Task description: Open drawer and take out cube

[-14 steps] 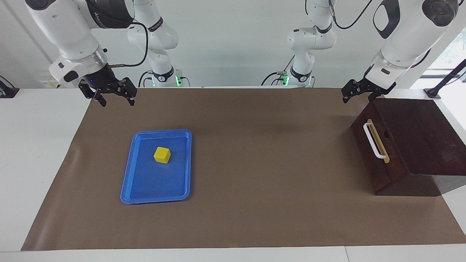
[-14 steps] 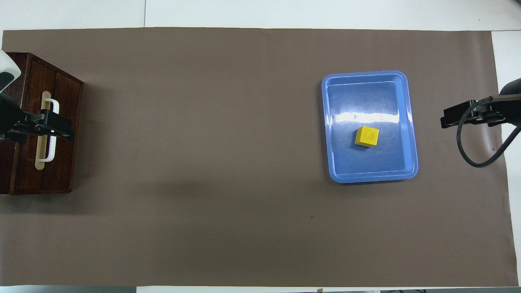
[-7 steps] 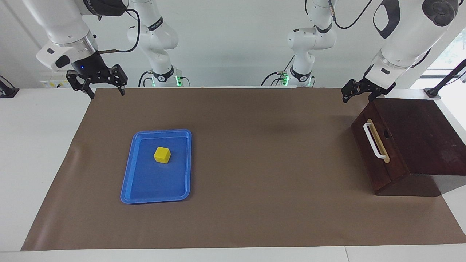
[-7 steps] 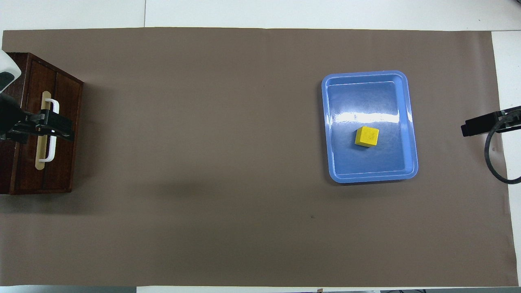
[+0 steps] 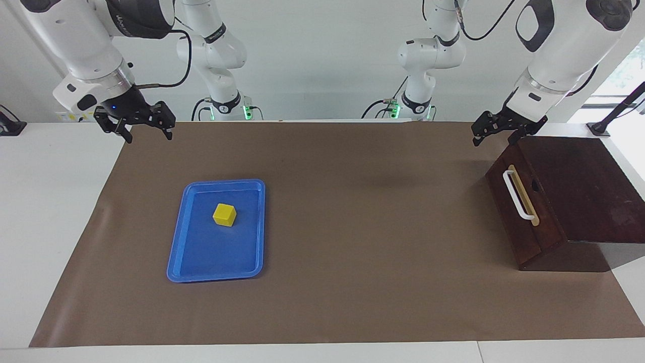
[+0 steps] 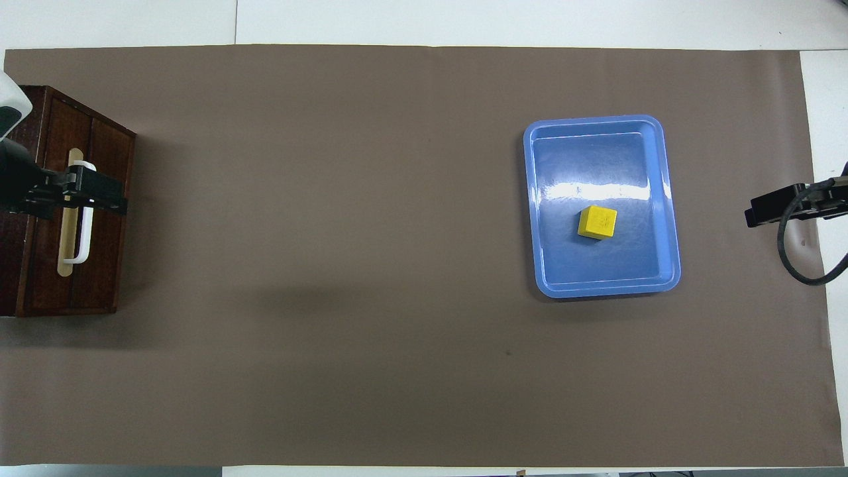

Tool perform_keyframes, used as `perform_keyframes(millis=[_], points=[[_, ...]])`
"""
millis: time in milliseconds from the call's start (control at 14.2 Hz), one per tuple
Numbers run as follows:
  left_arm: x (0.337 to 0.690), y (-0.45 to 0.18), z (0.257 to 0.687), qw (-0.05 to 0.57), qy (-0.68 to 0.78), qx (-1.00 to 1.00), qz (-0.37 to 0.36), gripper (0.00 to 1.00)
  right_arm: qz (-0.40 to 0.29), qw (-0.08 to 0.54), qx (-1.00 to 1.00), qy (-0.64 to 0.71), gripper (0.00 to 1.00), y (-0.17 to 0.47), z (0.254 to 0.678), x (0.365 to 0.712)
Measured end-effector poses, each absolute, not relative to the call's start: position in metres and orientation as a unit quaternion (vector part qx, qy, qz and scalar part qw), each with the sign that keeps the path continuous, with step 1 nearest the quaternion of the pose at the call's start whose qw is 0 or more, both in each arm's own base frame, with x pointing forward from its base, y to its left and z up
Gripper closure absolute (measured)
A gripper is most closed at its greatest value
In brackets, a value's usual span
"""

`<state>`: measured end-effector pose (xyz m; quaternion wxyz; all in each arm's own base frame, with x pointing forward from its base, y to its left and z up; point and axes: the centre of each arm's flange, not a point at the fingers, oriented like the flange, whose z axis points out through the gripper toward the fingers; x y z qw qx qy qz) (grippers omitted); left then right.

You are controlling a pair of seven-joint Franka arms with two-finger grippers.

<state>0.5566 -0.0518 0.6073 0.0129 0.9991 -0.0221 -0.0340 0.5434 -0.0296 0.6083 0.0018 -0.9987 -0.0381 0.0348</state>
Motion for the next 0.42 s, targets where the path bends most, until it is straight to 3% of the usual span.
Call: perform_keyframes(millis=[421], points=[[0.5574, -0.053, 0.6079, 0.013, -0.023, 0.999, -0.03, 0.0, 0.034, 0.002, -0.999, -0.037, 0.0, -0.0295, 0.6091, 0.5432]])
